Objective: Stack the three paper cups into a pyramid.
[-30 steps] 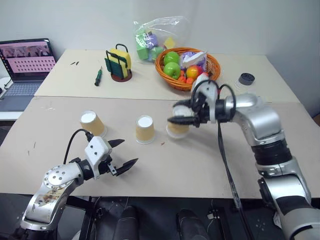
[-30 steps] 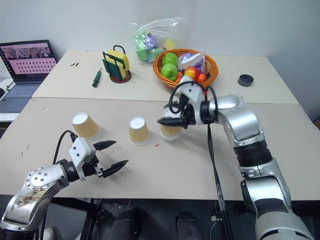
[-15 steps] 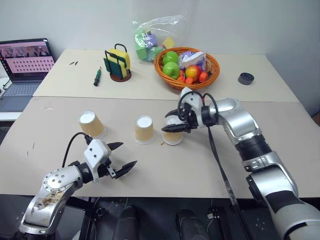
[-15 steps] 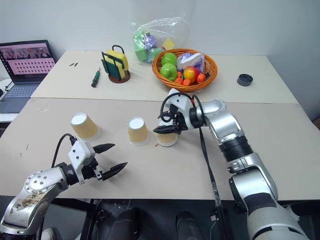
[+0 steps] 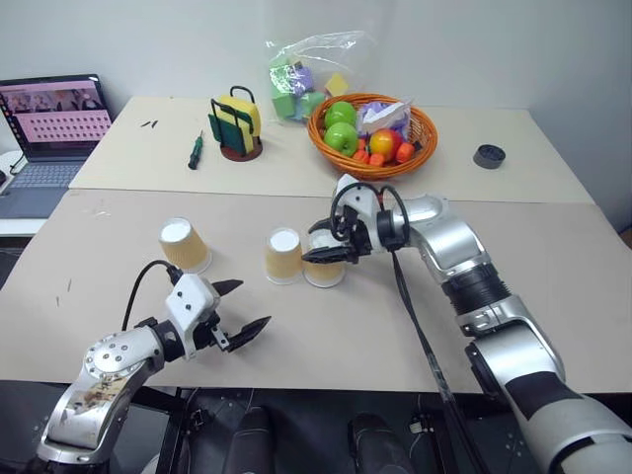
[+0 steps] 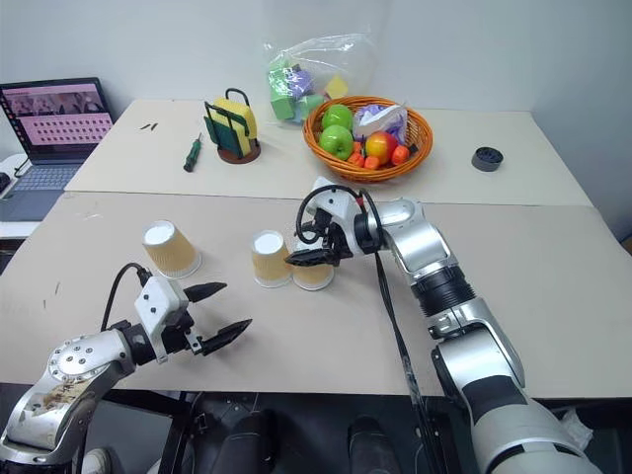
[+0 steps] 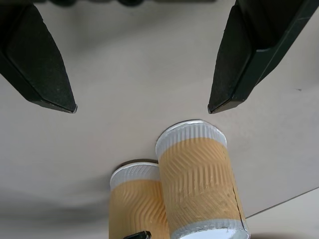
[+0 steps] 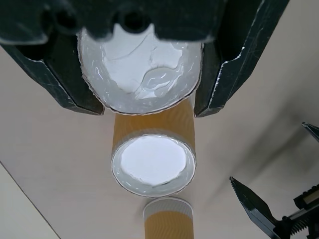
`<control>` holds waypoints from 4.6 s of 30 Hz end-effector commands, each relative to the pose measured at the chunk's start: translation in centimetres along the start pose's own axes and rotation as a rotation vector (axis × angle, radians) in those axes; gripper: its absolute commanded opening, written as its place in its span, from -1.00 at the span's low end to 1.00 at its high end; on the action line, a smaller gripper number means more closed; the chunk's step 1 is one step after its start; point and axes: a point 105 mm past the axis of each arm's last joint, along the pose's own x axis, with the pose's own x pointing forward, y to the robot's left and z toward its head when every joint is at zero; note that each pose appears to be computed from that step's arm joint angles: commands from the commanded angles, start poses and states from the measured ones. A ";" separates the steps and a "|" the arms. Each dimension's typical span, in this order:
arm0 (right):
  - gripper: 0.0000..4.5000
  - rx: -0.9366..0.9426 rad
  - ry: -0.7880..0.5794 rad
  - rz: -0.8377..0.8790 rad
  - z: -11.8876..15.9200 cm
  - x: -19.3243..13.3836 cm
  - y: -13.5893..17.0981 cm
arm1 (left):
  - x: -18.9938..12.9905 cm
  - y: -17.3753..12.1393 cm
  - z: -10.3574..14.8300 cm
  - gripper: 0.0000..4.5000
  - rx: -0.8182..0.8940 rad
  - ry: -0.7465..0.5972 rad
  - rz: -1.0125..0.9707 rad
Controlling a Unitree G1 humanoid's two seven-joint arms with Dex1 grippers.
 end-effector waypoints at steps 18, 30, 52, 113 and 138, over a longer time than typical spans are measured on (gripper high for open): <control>0.99 -0.020 -0.229 -0.201 7.2 -10.8 2.1 | -5.6 3.9 0.2 1.00 -0.028 -0.103 0.832; 0.99 0.007 -0.109 -0.125 2.0 -10.6 8.3 | -2.9 10.3 -0.8 1.00 -0.065 -0.118 0.861; 0.99 0.052 -0.122 -0.169 1.4 -10.5 8.7 | 1.3 14.7 1.7 1.00 -0.056 -0.174 0.706; 1.00 0.113 -0.037 -0.395 -3.0 -10.5 6.2 | 10.8 4.2 15.1 0.56 0.045 -0.212 -0.585; 1.00 0.123 -0.056 -0.386 -3.0 -10.5 5.9 | 10.0 3.6 16.8 0.97 0.067 -0.280 -0.586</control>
